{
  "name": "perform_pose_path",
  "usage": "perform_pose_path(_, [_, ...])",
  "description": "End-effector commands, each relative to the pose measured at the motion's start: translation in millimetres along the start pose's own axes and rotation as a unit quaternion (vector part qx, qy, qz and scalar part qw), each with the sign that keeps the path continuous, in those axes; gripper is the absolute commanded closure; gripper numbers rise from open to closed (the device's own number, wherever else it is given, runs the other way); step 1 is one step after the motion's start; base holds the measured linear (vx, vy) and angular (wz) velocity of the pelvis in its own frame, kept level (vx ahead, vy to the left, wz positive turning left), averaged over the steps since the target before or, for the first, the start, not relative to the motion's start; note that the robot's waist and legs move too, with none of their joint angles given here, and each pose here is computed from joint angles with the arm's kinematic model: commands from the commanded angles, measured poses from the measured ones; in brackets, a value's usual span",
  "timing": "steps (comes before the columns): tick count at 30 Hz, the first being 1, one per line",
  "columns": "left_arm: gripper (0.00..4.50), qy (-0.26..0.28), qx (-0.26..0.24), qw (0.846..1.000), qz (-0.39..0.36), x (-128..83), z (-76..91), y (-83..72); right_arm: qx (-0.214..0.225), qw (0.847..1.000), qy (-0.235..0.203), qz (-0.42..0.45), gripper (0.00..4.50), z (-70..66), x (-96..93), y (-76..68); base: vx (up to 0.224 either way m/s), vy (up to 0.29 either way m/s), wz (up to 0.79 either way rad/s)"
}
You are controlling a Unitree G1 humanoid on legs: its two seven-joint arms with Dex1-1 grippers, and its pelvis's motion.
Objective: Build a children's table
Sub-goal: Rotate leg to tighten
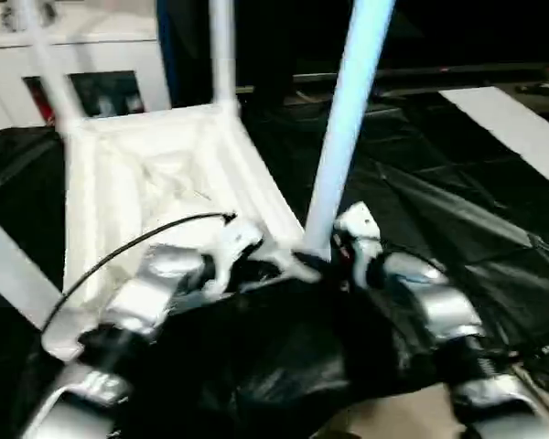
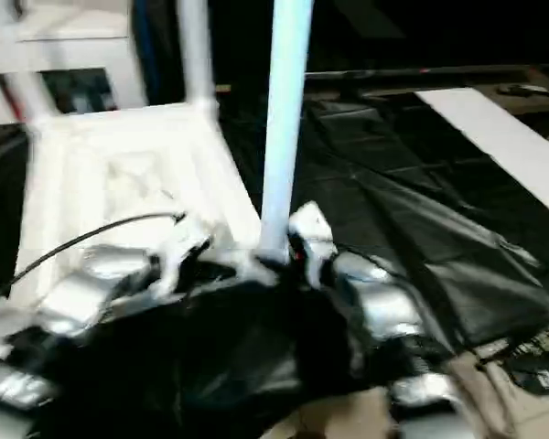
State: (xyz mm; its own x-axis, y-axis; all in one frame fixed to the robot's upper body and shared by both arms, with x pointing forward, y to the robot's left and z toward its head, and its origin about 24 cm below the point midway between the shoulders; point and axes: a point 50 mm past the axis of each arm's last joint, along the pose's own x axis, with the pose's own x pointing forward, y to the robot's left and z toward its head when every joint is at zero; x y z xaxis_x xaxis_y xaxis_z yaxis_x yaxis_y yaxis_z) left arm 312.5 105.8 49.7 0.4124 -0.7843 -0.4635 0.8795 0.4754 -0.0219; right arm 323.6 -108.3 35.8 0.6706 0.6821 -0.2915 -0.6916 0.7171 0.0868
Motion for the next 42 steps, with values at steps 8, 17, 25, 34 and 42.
perform_pose_path(8, [4.5, -0.021, -0.003, 0.999, 0.043, 32.2, 25.9, -12.7, 0.008, 0.999, 0.001, 0.046, 1.23, -2.5, 32.6, 45.7, 0.0, 0.0, 0.0])
perform_pose_path(17, [4.5, -0.027, 0.021, 0.999, -0.021, 18.8, 18.0, -15.9, -0.042, 0.994, 0.015, 0.098, 0.73, 1.4, 16.4, 34.1, 0.0, 0.0, 0.0])
perform_pose_path(25, [4.5, -0.02, 0.045, 0.991, -0.123, -5.3, 6.0, -20.2, -0.098, 0.973, 0.047, 0.206, 0.73, 0.6, -16.9, 21.1, 0.0, 0.0, 0.0])
perform_pose_path(34, [4.5, -0.001, 0.053, 0.987, -0.152, -17.0, -0.6, -18.0, -0.108, 0.961, 0.051, 0.251, 0.73, 3.4, -29.8, 17.9, 0.0, 0.0, 0.0])
perform_pose_path(42, [4.5, 0.005, 0.049, 0.982, -0.184, -24.5, -4.7, -22.2, -0.09, 0.959, 0.047, 0.264, 1.24, 2.8, -32.3, 19.2, 0.0, 0.0, 0.0])
